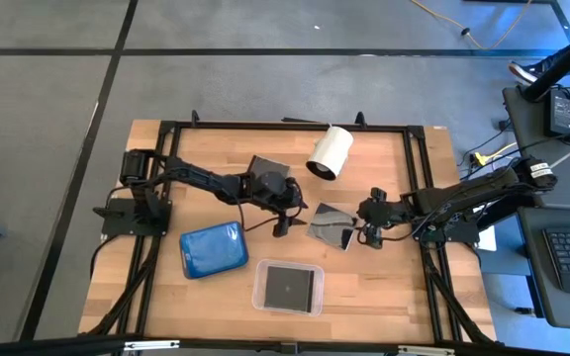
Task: Pick & place jewel cases by type
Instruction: Put the bottom black CD case into the transparent bin
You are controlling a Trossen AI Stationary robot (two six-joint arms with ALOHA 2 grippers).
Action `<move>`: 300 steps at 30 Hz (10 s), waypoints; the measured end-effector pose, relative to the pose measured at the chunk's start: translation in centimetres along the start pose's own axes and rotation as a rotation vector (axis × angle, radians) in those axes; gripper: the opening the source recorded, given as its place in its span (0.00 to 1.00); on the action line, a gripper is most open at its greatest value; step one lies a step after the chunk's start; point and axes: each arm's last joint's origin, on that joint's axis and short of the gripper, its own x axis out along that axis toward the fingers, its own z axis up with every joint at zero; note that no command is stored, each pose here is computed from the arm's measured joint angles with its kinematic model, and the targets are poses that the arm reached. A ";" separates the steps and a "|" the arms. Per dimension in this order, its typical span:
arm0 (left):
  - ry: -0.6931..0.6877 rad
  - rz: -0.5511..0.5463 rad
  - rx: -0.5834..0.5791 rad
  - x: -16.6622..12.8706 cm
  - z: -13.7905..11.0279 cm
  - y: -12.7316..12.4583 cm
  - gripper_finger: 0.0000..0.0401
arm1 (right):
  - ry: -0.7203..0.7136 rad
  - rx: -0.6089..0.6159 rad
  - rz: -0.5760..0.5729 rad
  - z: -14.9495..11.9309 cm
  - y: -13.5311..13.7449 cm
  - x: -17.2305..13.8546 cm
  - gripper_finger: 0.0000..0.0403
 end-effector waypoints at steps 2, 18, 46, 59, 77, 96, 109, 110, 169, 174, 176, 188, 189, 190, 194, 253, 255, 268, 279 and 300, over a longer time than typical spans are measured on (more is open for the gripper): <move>0.008 -0.012 0.006 0.3 -0.3 -0.3 0.62 | 0.005 0.006 0.009 0.0 0.0 0.0 0.66; 0.074 0.031 -0.088 3.2 -3.6 0.4 0.62 | 0.102 -0.015 -0.022 -0.8 -0.1 0.4 0.66; 0.199 0.033 -0.090 4.1 -5.6 -1.0 0.60 | 0.158 0.023 0.001 -0.2 -1.5 3.9 0.66; 0.273 -0.024 -0.177 4.0 -6.2 -2.2 0.58 | 0.168 0.022 -0.001 -0.2 -1.5 4.1 0.66; 0.234 0.199 -0.070 4.4 -6.2 -4.3 0.57 | 0.107 -0.018 0.056 0.3 -1.2 4.3 0.66; 0.172 0.083 0.109 4.3 -5.4 -2.9 0.57 | 0.115 -0.016 0.196 0.5 -0.6 5.0 0.66; 0.151 0.077 0.169 4.0 -4.8 -3.0 0.57 | 0.131 -0.021 0.193 0.3 -0.6 5.2 0.66; 0.150 0.077 0.170 4.0 -4.8 -3.0 0.57 | 0.132 -0.021 0.193 0.3 -0.6 5.2 0.66; 0.012 0.293 1.017 2.6 -0.7 -6.8 0.54 | 0.090 -0.118 0.203 0.6 -0.6 5.3 0.66; 0.017 0.275 1.081 2.6 -0.8 -7.1 0.47 | 0.091 -0.116 0.202 0.6 -0.6 5.3 0.66; 0.021 0.275 1.100 2.6 -0.8 -7.1 0.43 | 0.091 -0.115 0.202 0.6 -0.6 5.3 0.66; 0.038 0.275 1.226 2.6 -0.8 -7.0 0.25 | 0.082 -0.114 0.204 0.7 -0.6 5.3 0.66; 0.039 0.275 1.234 2.6 -0.8 -7.0 0.25 | 0.083 -0.113 0.204 0.7 -0.6 5.3 0.66; 0.040 0.275 1.241 2.6 -0.8 -7.0 0.24 | 0.084 -0.110 0.204 0.6 -0.6 5.3 0.66; 0.042 0.275 1.244 2.6 -0.8 -7.0 0.23 | 0.104 -0.091 0.204 0.5 -0.6 5.3 0.66; 0.127 0.287 1.342 2.6 -1.4 -8.1 0.12 | -0.158 0.114 0.404 2.7 -0.6 -0.2 0.66; 0.128 0.296 1.320 2.6 -1.4 -8.0 0.11 | -0.205 0.117 0.415 3.0 -0.6 -0.9 0.66; 0.056 0.284 0.998 1.1 0.0 -7.7 0.11 | -0.347 0.158 0.457 3.4 -1.0 -3.7 0.66; -0.046 0.081 0.459 -3.9 3.5 -5.1 0.12 | -0.323 0.189 0.449 3.2 -1.0 -3.6 0.66; 0.036 -0.329 -0.228 -9.1 4.9 -3.5 0.10 | -0.327 0.153 0.439 3.2 -1.1 -3.6 0.66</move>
